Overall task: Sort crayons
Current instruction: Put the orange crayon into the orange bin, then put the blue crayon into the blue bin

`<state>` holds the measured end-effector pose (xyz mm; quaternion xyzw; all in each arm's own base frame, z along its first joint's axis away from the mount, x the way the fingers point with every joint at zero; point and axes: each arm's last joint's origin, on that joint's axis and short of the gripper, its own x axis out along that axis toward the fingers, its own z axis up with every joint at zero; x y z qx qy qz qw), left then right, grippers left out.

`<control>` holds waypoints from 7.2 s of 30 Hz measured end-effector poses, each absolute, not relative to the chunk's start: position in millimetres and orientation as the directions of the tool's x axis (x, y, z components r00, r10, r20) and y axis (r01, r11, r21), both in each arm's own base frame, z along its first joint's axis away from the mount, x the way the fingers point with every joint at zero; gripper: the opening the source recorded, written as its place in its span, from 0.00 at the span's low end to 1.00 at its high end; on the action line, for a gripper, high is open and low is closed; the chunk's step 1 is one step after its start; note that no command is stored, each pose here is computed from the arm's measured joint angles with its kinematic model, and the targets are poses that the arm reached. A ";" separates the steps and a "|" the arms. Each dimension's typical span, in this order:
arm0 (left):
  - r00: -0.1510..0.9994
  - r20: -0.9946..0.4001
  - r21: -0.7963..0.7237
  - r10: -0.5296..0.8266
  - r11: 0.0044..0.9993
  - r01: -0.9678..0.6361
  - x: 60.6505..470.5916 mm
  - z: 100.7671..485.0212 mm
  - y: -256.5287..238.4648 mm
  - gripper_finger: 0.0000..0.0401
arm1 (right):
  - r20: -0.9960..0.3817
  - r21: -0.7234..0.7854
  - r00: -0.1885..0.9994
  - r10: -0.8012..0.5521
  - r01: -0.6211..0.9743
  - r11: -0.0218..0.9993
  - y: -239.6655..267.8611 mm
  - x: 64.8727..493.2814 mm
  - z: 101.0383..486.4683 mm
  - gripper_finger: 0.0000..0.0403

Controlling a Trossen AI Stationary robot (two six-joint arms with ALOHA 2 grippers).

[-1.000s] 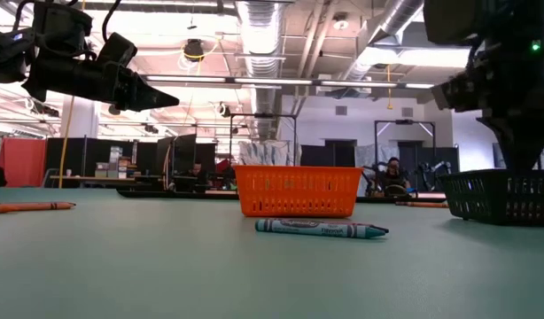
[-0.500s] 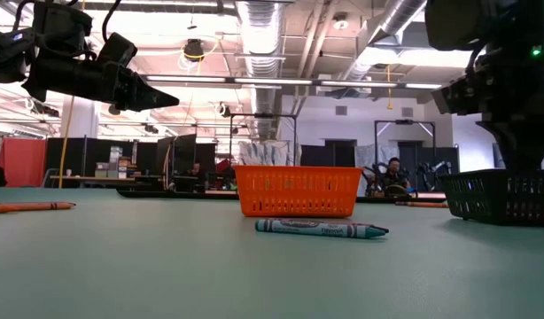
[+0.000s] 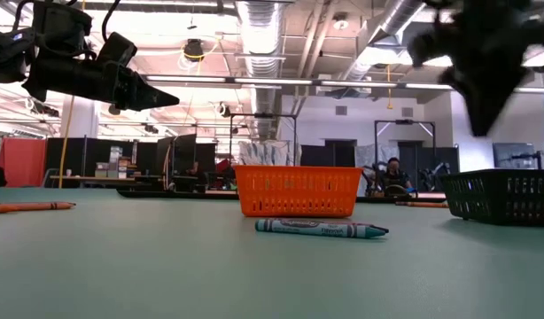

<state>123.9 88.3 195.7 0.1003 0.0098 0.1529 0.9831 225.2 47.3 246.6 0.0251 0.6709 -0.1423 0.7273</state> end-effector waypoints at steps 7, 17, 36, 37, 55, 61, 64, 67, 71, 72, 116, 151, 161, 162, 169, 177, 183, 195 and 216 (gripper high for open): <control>0.953 0.011 0.200 0.303 0.933 -0.299 123.9 195.7 88.3 0.05 | -0.936 -0.084 0.293 -0.193 0.348 0.934 -14.0 231.9 277.0 0.16; 0.958 0.005 0.188 0.288 0.940 -0.283 124.1 195.0 87.8 0.05 | -0.942 -0.110 0.206 -0.266 0.559 0.822 -130.0 229.9 252.6 0.16; 0.943 -0.013 0.234 0.332 0.918 -0.320 123.6 193.3 89.2 0.05 | -0.964 -0.260 -0.199 -0.178 0.545 0.798 -242.6 199.8 164.5 0.16; 0.943 -0.013 0.234 0.332 0.918 -0.320 123.6 193.3 89.1 0.05 | -0.962 -0.264 -0.205 -0.180 0.531 0.805 -244.5 201.1 163.7 0.16; 0.941 -0.018 0.224 0.339 0.918 -0.327 123.6 192.7 89.3 0.05 | -0.971 -0.206 -0.205 -0.119 0.483 0.851 -262.9 191.6 146.2 0.15; 0.934 -0.019 0.215 0.356 0.914 -0.344 123.4 192.5 89.8 0.05 | -0.986 -0.152 -0.131 -0.102 0.465 0.872 -261.1 192.5 142.2 0.03; 0.934 -0.019 0.215 0.356 0.914 -0.344 123.4 192.7 89.8 0.05 | -0.988 -0.139 -0.118 -0.095 0.460 0.877 -260.1 193.2 141.3 0.02; 0.934 -0.019 0.214 0.356 0.914 -0.344 123.4 192.6 89.8 0.05 | -0.989 -0.142 -0.106 -0.104 0.458 0.877 -259.7 194.8 144.1 0.01; 0.934 -0.019 0.207 0.355 0.916 -0.344 123.4 192.6 89.7 0.05 | -0.993 -0.110 -0.006 -0.121 0.465 0.879 -259.7 200.1 160.2 0.01; 0.934 -0.018 0.203 0.356 0.916 -0.345 123.4 192.7 89.8 0.05 | -0.991 -0.108 0.019 -0.132 0.464 0.879 -259.2 200.8 167.1 0.01; 0.929 -0.008 0.157 0.369 0.918 -0.364 123.5 193.7 89.8 0.05 | -0.868 -0.128 0.496 -0.008 -0.207 0.970 -9.4 406.5 211.8 0.00; 0.899 -0.300 -0.083 0.319 0.930 -0.357 131.7 224.3 89.9 0.05 | -0.857 -0.143 0.514 -0.026 -0.189 0.971 -19.7 347.7 255.9 0.23; 0.682 -0.692 -0.309 0.235 0.758 -0.575 115.8 221.2 73.4 0.05 | -0.638 -0.224 0.767 -0.067 -0.102 0.969 -27.4 300.1 254.8 0.23; 0.658 -0.722 -0.321 0.214 0.739 -0.593 114.9 218.0 71.5 0.05 | -0.628 -0.233 0.775 -0.070 -0.101 0.967 -28.0 297.6 254.5 0.23; 0.538 -0.842 -0.383 0.043 0.654 -0.652 123.5 200.7 54.8 0.05 | -0.609 -0.270 0.790 -0.078 -0.114 0.956 -30.3 295.4 251.5 0.23; 0.236 -0.969 -0.235 -0.075 0.576 -0.783 125.4 176.6 40.7 0.05 | -0.602 -0.286 0.794 -0.087 -0.113 0.951 -34.2 299.1 248.7 0.23; 0.181 -0.980 -0.196 -0.087 0.604 -0.772 134.9 166.9 41.2 0.06 | -0.606 -0.281 0.791 -0.087 -0.111 0.953 -34.2 298.8 248.3 0.23; 0.122 -0.989 -0.146 -0.082 0.642 -0.753 146.0 153.8 43.3 0.22 | -0.613 -0.274 0.786 -0.086 -0.109 0.956 -34.1 298.3 247.7 0.23; 0.076 -0.997 -0.073 -0.028 0.710 -0.700 162.3 140.5 32.0 0.25 | -0.623 -0.271 0.777 -0.085 -0.113 0.956 -34.0 297.5 246.6 0.23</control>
